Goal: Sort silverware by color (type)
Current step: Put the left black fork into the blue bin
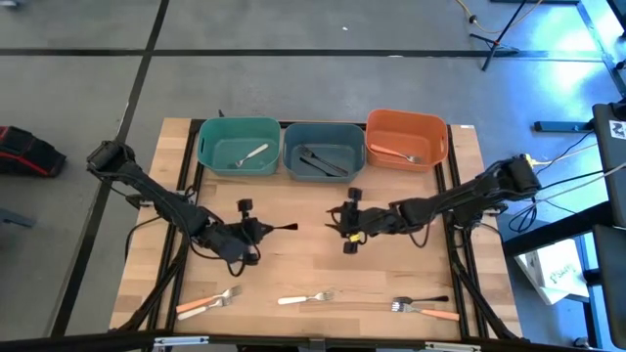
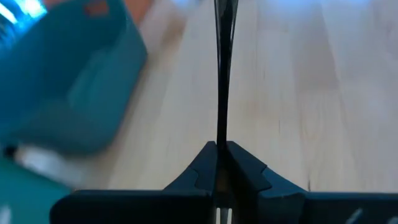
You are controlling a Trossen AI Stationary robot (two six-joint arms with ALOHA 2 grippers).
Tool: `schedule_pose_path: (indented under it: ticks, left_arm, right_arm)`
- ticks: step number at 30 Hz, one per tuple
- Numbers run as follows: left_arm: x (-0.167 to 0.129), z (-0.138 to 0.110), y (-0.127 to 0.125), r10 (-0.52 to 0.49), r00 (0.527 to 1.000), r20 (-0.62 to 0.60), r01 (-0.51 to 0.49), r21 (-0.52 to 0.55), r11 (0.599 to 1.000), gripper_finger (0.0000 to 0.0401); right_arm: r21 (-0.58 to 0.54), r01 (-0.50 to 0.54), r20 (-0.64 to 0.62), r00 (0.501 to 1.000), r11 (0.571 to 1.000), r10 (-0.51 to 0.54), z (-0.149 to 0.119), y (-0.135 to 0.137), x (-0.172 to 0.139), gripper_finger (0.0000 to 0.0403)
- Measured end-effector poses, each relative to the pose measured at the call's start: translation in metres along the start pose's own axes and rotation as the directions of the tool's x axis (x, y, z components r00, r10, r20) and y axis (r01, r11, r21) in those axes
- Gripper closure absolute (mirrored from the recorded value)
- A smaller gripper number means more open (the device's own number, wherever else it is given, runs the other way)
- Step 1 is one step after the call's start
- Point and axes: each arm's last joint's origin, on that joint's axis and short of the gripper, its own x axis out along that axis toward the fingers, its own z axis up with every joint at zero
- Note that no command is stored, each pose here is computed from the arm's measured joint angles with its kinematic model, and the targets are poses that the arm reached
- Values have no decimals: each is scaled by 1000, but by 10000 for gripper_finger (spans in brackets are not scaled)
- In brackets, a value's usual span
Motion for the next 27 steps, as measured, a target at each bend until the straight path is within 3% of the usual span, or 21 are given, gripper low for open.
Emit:
schedule_pose_path:
  ticks: [5,8,15,19,27]
  left_arm:
    - [1,17,0,8,991,136,-15,51,999,385]
    - [2,26,1,-3,979,202,-9,62,998,385]
    - [14,35,-5,-70,959,276,48,85,995,385]
    - [24,35,-6,-51,960,276,34,67,997,385]
    - [34,36,-6,-90,954,287,78,53,996,385]
  right_arm:
    - [-50,-68,166,983,996,76,4,10,20,246]
    - [-78,-58,266,961,995,77,6,15,30,246]
    - [-126,-72,522,843,989,128,16,20,38,246]
    - [-161,-130,566,800,978,200,17,23,38,246]
    - [-182,-126,583,785,975,210,30,23,39,255]
